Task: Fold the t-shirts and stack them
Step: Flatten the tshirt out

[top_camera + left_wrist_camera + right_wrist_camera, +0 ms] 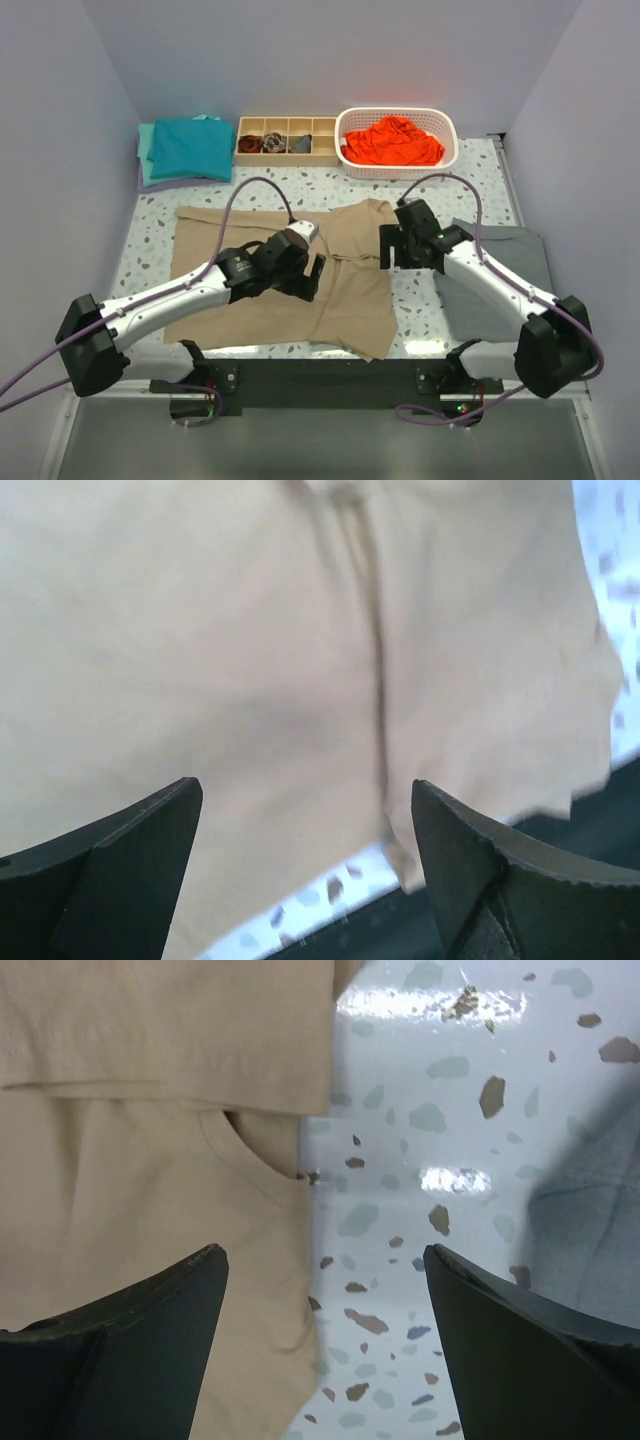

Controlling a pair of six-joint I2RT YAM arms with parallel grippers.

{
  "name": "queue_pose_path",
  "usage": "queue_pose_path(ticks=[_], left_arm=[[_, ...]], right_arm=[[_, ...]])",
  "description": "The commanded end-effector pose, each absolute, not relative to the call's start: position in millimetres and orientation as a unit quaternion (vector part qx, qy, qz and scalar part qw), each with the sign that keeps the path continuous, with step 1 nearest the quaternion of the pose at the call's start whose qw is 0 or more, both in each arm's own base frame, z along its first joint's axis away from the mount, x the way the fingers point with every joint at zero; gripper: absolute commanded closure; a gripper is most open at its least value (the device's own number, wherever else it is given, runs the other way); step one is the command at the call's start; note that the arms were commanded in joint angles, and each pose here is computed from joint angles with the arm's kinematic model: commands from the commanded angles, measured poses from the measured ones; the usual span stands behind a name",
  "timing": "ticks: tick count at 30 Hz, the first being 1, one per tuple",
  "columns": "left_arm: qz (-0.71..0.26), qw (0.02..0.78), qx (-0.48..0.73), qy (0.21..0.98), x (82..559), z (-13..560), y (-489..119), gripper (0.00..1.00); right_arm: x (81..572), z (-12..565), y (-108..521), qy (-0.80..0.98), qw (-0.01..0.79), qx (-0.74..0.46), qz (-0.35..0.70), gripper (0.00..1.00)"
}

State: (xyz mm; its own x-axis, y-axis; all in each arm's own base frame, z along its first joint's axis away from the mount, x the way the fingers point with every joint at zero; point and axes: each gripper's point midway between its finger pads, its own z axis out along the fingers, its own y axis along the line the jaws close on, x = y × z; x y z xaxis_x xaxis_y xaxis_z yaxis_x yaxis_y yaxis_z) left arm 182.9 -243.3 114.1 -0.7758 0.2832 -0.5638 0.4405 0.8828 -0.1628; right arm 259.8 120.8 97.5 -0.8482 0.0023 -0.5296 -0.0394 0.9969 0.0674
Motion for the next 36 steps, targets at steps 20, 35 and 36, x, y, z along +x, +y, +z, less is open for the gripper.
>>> queue_pose_path(ticks=[20, 35, 36], left_arm=[[-0.009, 0.431, -0.038, 0.901, 346, 82, -128, 0.09], [-0.004, 0.403, -0.078, 0.912, 352, 24, -100, 0.09], [0.002, 0.398, -0.078, 0.914, 353, 18, -96, 0.09]], right_arm=[[431, 45, 111, 0.939, 0.278, 0.124, 0.158, 0.48], [430, 22, 111, 0.942, 0.240, 0.132, 0.195, 0.87], [430, 25, 108, 0.942, 0.244, 0.133, 0.189, 0.94]])
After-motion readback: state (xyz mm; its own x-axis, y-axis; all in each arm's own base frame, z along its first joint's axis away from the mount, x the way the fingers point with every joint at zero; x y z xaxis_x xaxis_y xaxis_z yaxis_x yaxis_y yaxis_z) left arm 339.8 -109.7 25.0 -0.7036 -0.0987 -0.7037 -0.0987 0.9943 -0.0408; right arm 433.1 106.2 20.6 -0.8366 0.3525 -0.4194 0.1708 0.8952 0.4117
